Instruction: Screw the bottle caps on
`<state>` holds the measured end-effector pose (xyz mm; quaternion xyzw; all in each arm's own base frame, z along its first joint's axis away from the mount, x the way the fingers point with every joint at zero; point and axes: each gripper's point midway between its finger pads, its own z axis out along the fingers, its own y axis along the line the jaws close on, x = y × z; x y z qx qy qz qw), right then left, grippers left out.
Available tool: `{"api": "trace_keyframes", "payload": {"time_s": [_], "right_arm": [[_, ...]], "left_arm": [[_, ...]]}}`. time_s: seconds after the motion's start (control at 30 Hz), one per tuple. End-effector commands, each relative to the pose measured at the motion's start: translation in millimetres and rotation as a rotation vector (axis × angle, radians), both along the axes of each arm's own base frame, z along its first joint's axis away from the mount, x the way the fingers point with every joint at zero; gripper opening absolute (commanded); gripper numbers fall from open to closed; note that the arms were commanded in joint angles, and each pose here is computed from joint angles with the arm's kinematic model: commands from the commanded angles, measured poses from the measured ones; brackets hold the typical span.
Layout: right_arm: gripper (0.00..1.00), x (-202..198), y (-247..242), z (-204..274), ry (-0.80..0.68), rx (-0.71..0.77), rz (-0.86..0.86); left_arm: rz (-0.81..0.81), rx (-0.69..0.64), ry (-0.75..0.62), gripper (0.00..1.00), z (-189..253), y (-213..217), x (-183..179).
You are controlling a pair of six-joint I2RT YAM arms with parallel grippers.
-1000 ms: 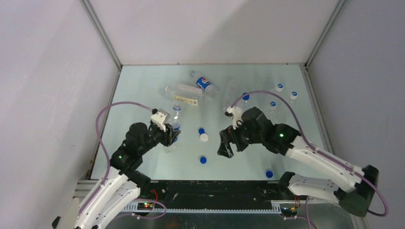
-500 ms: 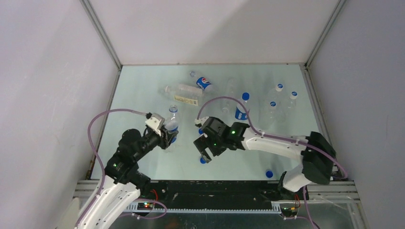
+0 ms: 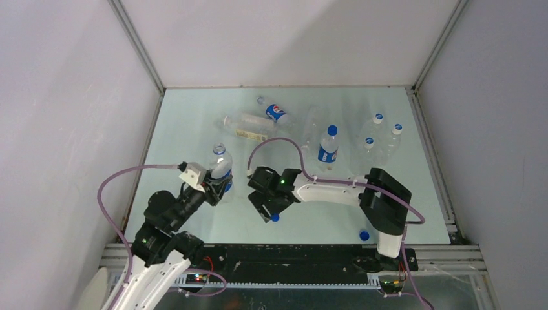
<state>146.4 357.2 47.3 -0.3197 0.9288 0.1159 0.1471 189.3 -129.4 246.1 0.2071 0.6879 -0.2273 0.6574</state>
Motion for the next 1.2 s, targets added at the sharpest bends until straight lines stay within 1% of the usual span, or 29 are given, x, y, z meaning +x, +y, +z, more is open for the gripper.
{"api": "trace_keyframes", "payload": {"time_s": [0.0,0.07,0.13,0.17,0.27,0.37,0.53,0.7,0.8,0.83,0.9,1.0,1.07,1.1,1.17], "right_arm": [[0.71,5,14,1,-0.015,0.005,-0.023],[0.66,5,15,-5,-0.007,-0.005,-0.026],[0.64,5,14,-10,0.0,-0.021,-0.032],[0.64,5,14,-12,0.003,-0.029,-0.033],[0.58,4,13,-18,0.012,-0.041,-0.038],[0.56,3,14,-22,0.02,-0.045,-0.037],[0.5,1,11,-29,0.03,-0.065,-0.044],[0.47,0,7,-31,0.023,-0.09,-0.043],[0.38,0,6,-31,0.024,-0.096,-0.042],[0.33,-1,5,-30,0.024,-0.097,-0.04],[0.26,0,4,-26,0.018,-0.095,-0.037],[0.18,3,2,-16,-0.003,-0.09,-0.026],[0.14,5,-1,-6,-0.02,-0.076,-0.017],[0.11,7,-2,2,-0.029,-0.059,-0.021],[0.08,10,-6,15,-0.042,-0.026,-0.017]], "left_arm": [[-0.016,-0.003,-0.025,0.21,-2,0,-6],[-0.004,-0.007,-0.03,0.18,-4,2,-6],[0.006,-0.004,-0.029,0.17,-6,4,-5],[0.009,-0.002,-0.023,0.17,-7,4,-4],[0.011,0.008,-0.002,0.16,-10,4,-3],[-0.004,0.021,0.019,0.16,-14,1,-3],[-0.026,0.036,0.046,0.15,-19,-4,-2],[-0.027,0.041,0.055,0.16,-20,-4,-1],[-0.026,0.042,0.057,0.16,-21,-4,-1],[-0.026,0.043,0.059,0.16,-21,-4,-1],[-0.035,0.045,0.063,0.16,-21,-6,-1],[-0.052,0.05,0.075,0.15,-20,-9,-2],[-0.073,0.056,0.091,0.13,-20,-13,-2],[-0.082,0.054,0.089,0.1,-17,-15,-2],[-0.115,0.056,0.1,0.06,-14,-21,-3]]}}
